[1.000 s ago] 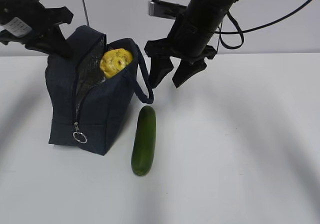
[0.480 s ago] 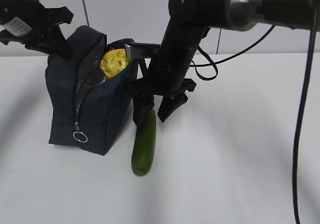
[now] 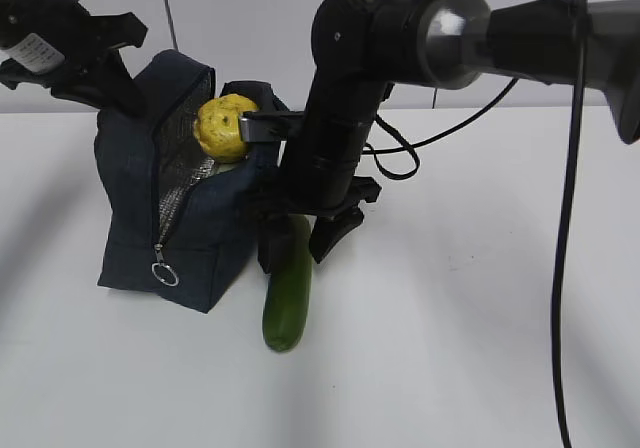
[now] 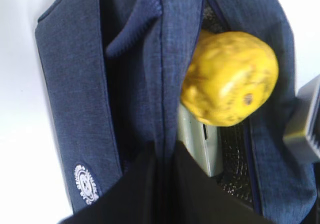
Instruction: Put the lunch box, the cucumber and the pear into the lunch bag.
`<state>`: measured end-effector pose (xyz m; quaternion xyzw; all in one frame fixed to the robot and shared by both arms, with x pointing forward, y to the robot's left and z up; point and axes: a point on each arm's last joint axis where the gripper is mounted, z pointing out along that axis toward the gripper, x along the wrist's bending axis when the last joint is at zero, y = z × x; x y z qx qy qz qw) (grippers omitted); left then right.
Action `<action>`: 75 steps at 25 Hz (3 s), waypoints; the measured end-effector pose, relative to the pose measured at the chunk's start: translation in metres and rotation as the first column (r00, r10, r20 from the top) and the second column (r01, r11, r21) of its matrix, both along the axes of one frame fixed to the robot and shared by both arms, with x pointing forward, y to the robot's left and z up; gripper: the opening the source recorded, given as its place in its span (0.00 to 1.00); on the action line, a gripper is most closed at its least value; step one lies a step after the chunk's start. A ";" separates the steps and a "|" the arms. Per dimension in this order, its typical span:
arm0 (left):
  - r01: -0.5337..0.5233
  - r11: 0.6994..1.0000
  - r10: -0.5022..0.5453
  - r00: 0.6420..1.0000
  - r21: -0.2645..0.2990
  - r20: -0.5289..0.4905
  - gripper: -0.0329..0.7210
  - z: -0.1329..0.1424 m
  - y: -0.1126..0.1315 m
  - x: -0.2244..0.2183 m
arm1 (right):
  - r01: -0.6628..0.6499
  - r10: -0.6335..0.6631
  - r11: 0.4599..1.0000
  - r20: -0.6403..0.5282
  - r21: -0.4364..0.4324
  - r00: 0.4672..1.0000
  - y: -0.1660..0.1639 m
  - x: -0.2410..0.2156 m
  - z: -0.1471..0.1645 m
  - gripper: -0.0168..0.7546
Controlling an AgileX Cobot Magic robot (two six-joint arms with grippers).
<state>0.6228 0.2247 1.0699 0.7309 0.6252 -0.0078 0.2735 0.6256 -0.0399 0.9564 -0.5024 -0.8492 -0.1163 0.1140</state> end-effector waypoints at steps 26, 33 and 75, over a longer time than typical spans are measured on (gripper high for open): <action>0.000 1.000 0.000 1.000 0.001 0.001 0.04 0.000 0.000 0.000 | 0.056 -0.050 0.997 0.097 -0.062 0.994 0.018 -0.001 -0.005 0.72; 0.000 1.000 0.000 1.000 0.001 0.000 0.04 0.000 0.000 0.000 | 0.092 -0.084 0.993 0.099 -0.076 0.991 0.019 0.001 -0.013 0.72; 0.000 1.000 0.000 1.000 -0.001 0.000 0.04 0.000 0.000 0.000 | 0.055 0.017 0.959 0.250 -0.279 0.968 0.006 0.011 0.014 0.54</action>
